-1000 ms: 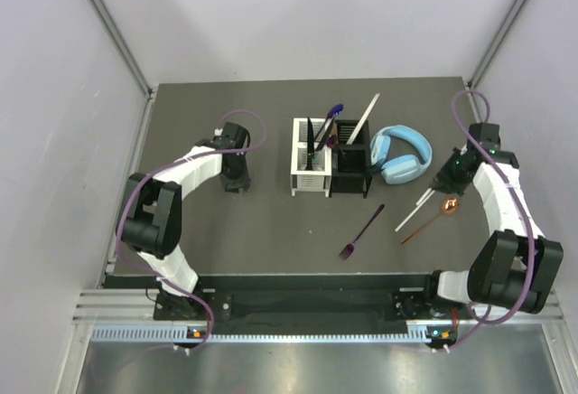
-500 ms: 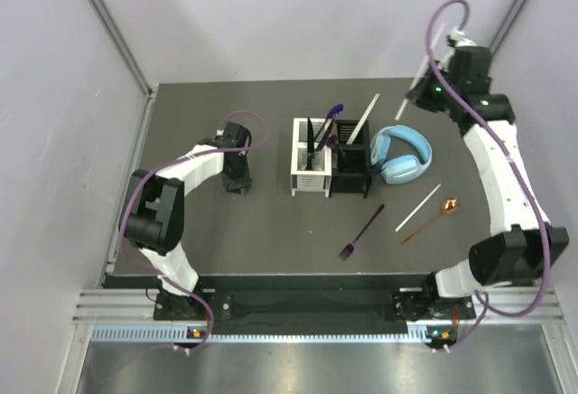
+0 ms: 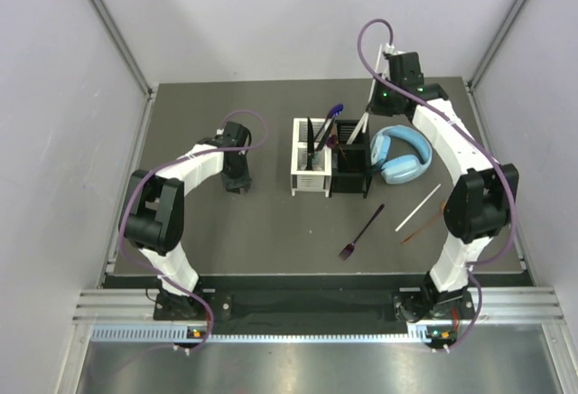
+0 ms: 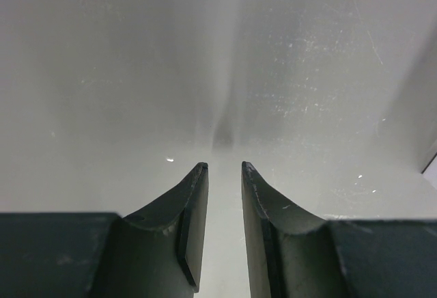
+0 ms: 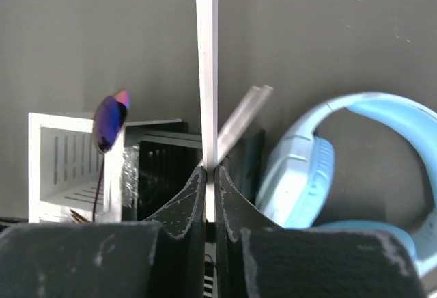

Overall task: Sort the eating utensils into containers
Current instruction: Place the chopstick in the container.

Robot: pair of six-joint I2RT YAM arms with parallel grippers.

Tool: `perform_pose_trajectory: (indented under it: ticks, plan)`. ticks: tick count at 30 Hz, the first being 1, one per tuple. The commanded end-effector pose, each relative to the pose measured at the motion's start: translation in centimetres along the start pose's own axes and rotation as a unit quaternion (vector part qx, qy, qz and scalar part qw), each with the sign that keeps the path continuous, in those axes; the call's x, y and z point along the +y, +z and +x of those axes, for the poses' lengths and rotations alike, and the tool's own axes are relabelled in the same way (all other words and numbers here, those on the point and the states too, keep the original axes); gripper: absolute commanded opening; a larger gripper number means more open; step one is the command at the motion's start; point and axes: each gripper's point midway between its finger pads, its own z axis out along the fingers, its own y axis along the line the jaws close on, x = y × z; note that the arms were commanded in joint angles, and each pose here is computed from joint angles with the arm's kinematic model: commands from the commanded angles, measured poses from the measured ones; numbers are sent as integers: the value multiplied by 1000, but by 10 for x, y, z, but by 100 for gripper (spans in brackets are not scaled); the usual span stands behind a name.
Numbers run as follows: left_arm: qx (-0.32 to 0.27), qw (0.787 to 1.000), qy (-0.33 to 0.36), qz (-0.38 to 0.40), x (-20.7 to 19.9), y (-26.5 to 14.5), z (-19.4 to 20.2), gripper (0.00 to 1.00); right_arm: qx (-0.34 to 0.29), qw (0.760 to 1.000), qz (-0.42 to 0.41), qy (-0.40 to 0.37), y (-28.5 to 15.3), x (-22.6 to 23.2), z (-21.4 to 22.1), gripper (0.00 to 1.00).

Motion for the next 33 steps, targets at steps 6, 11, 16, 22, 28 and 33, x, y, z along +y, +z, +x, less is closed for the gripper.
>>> perform_pose_trajectory:
  ticks: [6, 11, 16, 22, 28, 33]
  plan:
    - [-19, 1000, 5, -16, 8, -10, -9, 32, -45, 998, -33, -34, 23, 44, -21, 0]
    - [-16, 1000, 6, -18, 10, -9, -6, 31, -26, 999, -28, -29, 34, 44, -1, 0]
    - [-20, 1000, 6, -17, 8, -10, -10, 31, -17, 999, -32, -23, 39, 43, 19, 0]
    - [-20, 1000, 8, -17, 7, -10, -12, 31, 14, 999, -27, -20, 45, 39, 49, 0]
    - [-21, 1000, 8, -18, 8, -10, -12, 31, 19, 999, -33, -18, 39, 40, 56, 21]
    - [-19, 1000, 8, -19, 9, -9, -10, 31, -9, 999, -45, -9, 20, 46, 44, 36]
